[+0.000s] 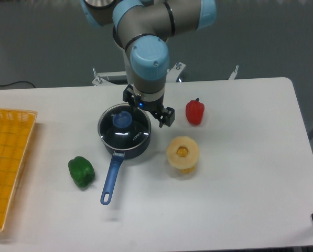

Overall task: Open the lid
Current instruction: 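Lower the open gripper onto the blue knob of the glass lid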

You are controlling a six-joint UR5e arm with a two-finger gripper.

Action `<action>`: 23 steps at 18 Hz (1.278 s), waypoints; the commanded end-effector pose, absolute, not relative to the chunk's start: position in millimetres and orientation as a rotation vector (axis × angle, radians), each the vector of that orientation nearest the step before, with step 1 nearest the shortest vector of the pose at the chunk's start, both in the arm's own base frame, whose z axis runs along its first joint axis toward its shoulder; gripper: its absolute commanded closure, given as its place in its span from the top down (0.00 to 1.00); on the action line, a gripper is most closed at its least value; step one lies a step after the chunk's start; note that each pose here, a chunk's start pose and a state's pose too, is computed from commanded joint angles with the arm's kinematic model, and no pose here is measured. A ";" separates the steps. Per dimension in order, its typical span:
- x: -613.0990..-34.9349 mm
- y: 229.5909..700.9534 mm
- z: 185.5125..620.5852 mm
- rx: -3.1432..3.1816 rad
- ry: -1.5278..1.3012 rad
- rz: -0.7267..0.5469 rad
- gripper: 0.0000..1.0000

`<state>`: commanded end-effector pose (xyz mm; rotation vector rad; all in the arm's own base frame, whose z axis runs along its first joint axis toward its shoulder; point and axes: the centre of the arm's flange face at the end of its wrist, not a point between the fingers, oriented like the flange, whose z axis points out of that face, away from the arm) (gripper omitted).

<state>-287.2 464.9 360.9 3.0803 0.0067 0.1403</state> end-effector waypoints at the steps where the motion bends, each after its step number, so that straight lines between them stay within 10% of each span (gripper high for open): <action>1: -279.4 470.0 360.2 3.076 -0.050 0.134 1.00; 8: -252.3 488.0 353.0 2.974 -0.634 0.121 1.00; 23: -221.6 510.3 308.5 3.003 -0.990 0.162 1.00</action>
